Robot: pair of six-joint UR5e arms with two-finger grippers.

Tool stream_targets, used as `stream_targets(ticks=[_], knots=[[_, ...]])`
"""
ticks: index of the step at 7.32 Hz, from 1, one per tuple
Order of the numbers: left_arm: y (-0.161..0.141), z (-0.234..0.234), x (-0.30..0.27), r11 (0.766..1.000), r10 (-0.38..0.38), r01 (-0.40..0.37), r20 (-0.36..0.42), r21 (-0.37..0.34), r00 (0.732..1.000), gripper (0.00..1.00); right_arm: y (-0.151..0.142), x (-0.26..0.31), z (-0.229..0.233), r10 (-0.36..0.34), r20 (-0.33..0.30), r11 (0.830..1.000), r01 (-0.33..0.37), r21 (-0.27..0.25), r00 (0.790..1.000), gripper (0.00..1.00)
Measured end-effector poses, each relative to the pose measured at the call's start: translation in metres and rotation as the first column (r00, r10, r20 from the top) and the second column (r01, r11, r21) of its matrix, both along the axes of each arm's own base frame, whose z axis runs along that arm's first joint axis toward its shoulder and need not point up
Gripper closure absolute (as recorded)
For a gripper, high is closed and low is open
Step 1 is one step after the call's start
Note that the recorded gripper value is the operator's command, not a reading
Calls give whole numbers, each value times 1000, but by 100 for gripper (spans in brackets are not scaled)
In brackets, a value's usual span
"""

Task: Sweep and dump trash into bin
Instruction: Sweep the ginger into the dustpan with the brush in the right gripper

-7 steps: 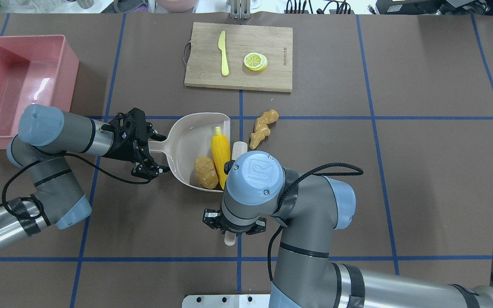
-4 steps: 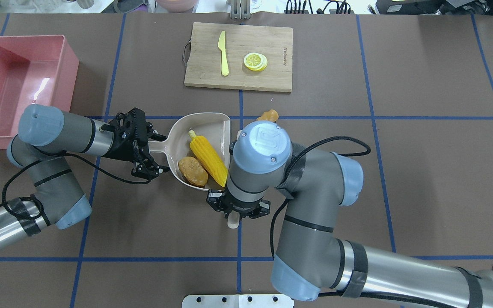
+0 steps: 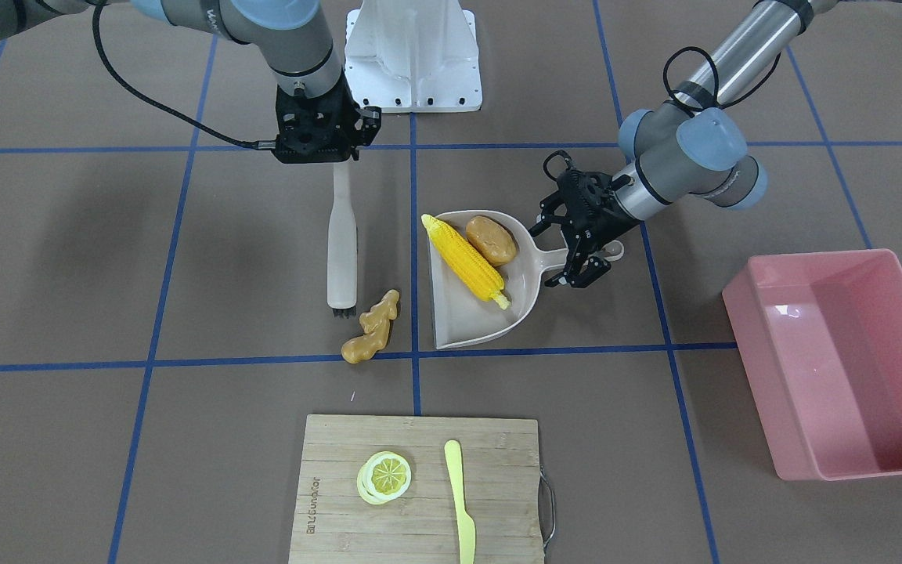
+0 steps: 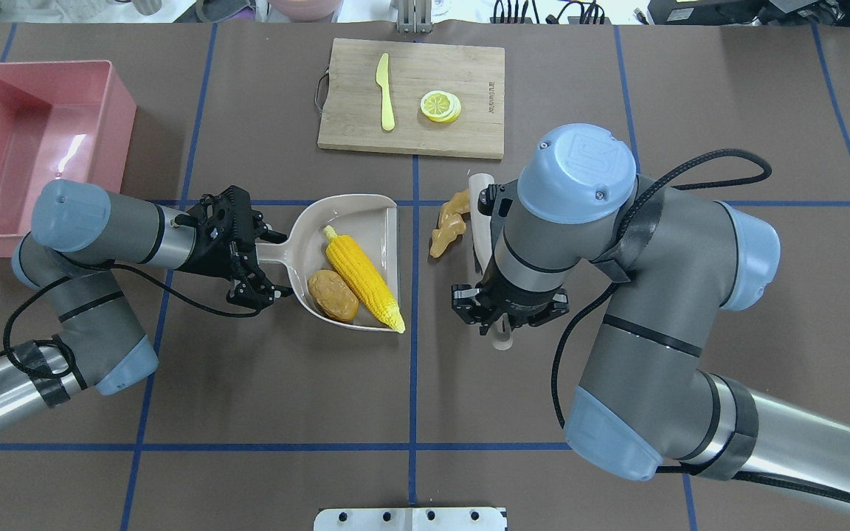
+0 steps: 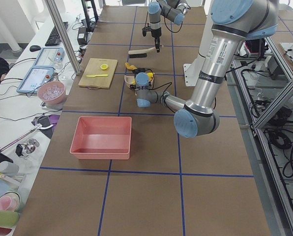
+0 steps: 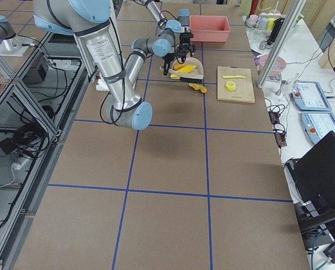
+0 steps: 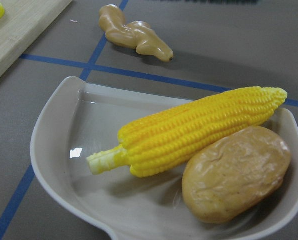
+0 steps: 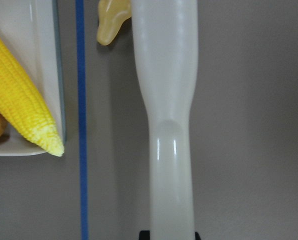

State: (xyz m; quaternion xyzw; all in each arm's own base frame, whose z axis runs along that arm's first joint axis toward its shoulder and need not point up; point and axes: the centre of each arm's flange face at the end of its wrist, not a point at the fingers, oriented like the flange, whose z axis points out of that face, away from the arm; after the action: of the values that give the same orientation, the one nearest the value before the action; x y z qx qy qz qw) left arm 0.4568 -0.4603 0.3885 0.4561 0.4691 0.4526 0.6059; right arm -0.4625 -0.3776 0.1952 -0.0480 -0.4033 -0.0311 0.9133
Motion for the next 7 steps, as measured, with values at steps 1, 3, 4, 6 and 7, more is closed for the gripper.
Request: stream_targets(ticks=[1,3,4,6,7], knots=[[0,0,0,1000,0,0,0,0,1000,3,-8,1,18,-34,-38,997,36,67,999,100],[0,0,0,1000,0,0,0,0,1000,3,-35,-17,58,-43,-85,990,54,134,995,100],[0,0,0,1000,0,0,0,0,1000,3,-50,-29,75,-34,-82,988,46,149,996,100],[0,0,0,1000,0,0,0,0,1000,3,-59,-49,91,-28,-88,989,41,144,996,100],[0,0,0,1000,0,0,0,0,1000,3,-49,-62,85,-29,-82,990,40,133,996,100]])
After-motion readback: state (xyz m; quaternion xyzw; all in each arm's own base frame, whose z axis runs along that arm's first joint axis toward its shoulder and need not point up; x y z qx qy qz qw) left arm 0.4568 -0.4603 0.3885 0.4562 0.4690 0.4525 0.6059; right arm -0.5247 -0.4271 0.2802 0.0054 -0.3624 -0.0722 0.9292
